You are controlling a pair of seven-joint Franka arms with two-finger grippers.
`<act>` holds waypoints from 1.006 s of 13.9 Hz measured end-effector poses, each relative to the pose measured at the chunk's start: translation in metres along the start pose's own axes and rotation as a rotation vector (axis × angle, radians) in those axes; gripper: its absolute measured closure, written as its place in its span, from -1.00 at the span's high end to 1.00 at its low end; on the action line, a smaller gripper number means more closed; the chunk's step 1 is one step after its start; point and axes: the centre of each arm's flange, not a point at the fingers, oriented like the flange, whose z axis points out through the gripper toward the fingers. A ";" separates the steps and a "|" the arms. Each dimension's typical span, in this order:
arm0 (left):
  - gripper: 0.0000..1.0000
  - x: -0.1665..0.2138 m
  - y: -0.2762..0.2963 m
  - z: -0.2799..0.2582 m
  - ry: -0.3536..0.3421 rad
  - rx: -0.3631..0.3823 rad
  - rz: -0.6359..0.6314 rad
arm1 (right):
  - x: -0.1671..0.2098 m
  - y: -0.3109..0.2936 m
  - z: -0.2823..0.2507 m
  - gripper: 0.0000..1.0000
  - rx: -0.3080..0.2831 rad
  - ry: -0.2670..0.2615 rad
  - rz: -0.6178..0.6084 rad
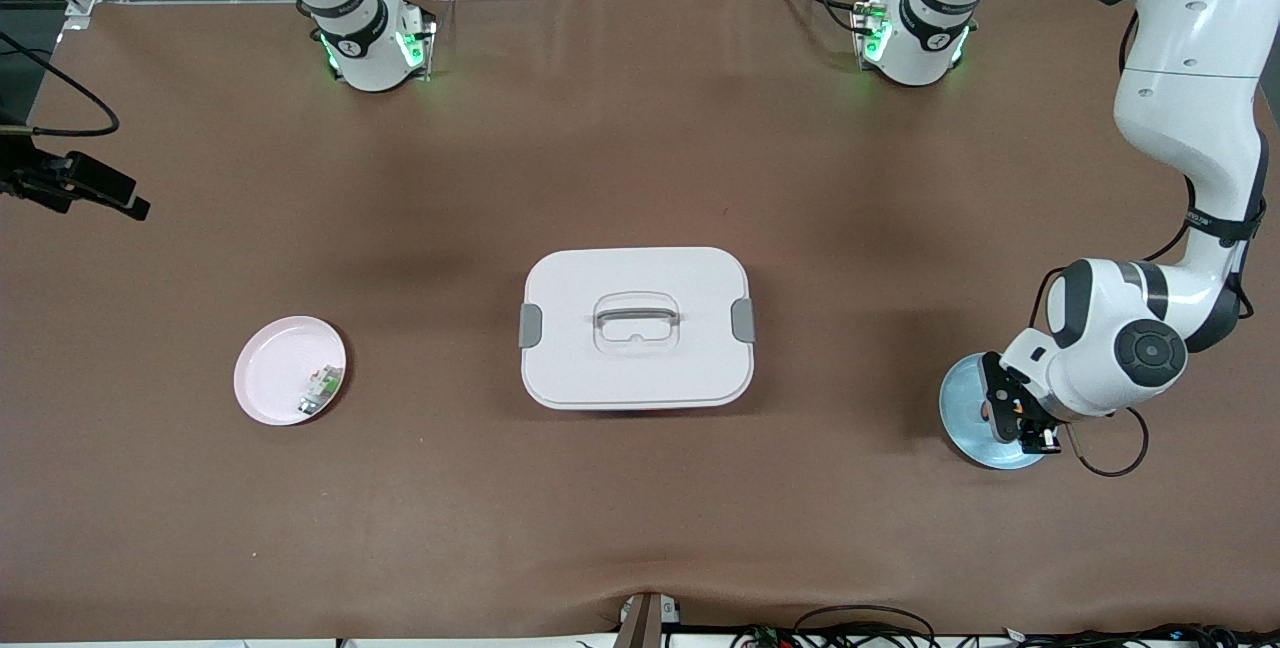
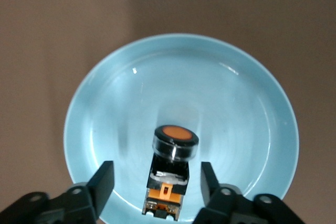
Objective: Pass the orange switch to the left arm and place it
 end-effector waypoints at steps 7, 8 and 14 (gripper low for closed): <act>1.00 0.002 -0.008 -0.090 0.062 -0.039 -0.329 | 0.000 0.000 0.000 1.00 0.000 0.000 0.000; 1.00 0.001 -0.008 -0.103 0.055 -0.046 -0.406 | 0.000 0.000 0.000 1.00 -0.001 0.000 -0.001; 1.00 0.027 0.005 -0.200 0.036 -0.049 -0.881 | -0.001 -0.011 0.000 1.00 -0.048 0.002 -0.036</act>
